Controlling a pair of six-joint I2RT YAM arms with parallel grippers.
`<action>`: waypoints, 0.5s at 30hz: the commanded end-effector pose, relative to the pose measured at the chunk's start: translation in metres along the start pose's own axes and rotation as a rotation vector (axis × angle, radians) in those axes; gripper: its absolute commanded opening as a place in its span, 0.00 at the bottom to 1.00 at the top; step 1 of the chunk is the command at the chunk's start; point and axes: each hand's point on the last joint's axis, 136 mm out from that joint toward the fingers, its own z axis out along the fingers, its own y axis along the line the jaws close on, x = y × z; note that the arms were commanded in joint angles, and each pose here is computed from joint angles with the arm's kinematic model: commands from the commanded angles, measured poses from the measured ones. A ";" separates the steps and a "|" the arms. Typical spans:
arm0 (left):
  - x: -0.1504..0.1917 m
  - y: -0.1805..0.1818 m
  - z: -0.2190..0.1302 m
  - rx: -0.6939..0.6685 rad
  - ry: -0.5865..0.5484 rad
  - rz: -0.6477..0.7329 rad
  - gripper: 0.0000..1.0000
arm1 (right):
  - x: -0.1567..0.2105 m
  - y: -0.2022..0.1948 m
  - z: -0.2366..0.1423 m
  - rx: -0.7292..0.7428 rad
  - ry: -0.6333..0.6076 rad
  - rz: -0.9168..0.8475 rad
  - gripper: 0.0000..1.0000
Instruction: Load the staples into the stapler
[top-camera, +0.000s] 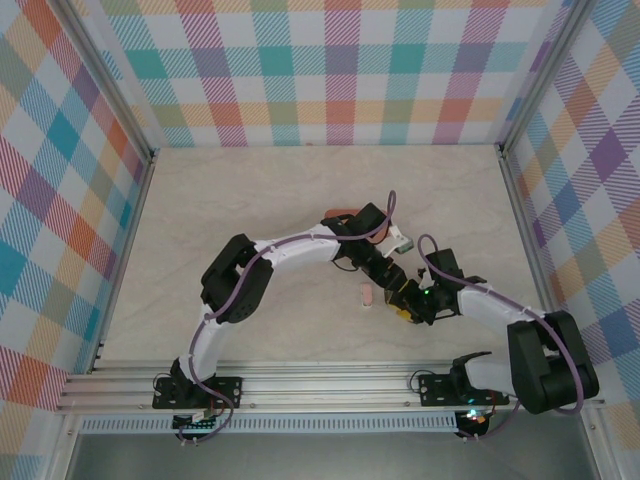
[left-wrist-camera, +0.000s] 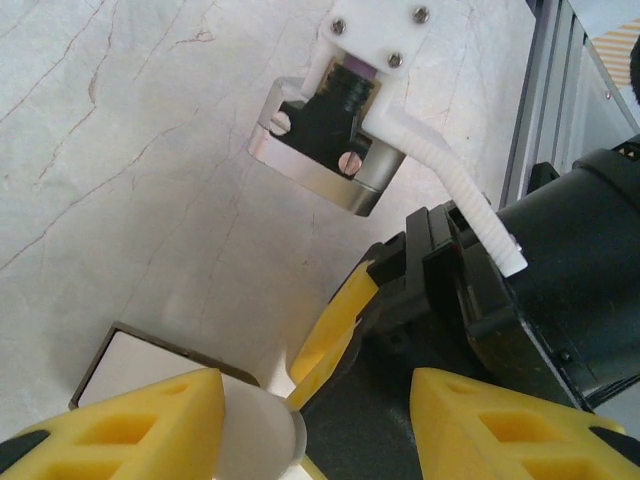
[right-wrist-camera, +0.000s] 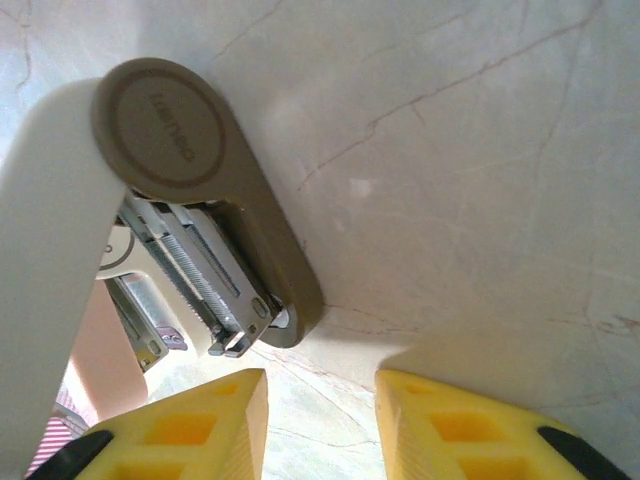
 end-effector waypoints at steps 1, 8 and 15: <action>0.002 -0.022 -0.006 0.028 0.001 0.050 0.52 | 0.002 -0.008 -0.005 0.027 -0.023 -0.014 0.38; -0.002 -0.019 -0.011 -0.008 -0.020 0.031 0.52 | 0.013 0.001 -0.027 -0.014 -0.046 -0.040 0.41; -0.018 -0.006 -0.033 -0.051 -0.114 -0.034 0.54 | 0.013 0.017 -0.045 -0.062 -0.083 -0.062 0.43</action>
